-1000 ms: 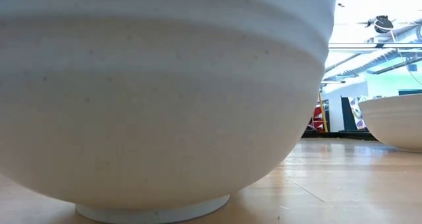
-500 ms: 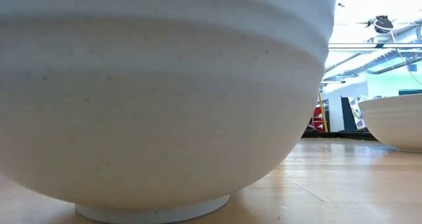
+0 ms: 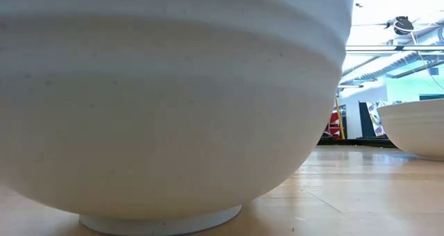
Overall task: Place and stack bowls onto a shelf
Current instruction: Stack the blue bowl on the white bowl on the shelf
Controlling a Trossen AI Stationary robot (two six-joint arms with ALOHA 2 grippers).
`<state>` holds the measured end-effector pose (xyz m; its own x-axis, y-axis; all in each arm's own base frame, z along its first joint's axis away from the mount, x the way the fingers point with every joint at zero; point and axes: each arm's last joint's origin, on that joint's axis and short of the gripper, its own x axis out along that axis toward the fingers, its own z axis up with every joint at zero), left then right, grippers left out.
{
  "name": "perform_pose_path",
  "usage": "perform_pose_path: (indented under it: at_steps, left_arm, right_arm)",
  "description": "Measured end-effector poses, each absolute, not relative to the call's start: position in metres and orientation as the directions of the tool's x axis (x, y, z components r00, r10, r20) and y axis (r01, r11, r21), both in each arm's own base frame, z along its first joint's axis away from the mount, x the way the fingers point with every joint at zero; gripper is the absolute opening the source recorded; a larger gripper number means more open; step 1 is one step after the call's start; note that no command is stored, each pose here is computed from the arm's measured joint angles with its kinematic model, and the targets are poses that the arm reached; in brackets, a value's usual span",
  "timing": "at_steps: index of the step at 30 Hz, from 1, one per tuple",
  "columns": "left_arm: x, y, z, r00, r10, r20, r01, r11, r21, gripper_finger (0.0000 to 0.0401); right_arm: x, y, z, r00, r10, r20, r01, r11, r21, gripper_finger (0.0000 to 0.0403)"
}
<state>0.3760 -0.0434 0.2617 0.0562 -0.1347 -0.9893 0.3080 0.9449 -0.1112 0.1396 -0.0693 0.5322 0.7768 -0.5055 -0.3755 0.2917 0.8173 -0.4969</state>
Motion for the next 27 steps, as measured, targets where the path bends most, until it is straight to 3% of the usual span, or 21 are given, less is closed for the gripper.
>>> perform_pose_path:
  at_steps: [7,27]
  left_arm:
    - [0.380,-0.064,0.257,0.079,-0.147,-0.986,0.512,0.854,-0.086,0.0081]
    - [0.382,-0.076,0.230,0.086,-0.123,-0.989,0.516,0.854,-0.061,0.0081]
  right_arm:
    - [0.140,-0.069,0.532,0.777,-0.505,-0.376,0.291,0.817,-0.497,0.0114]
    - [0.140,-0.069,0.532,0.777,-0.506,-0.373,0.280,0.810,-0.515,0.0114]
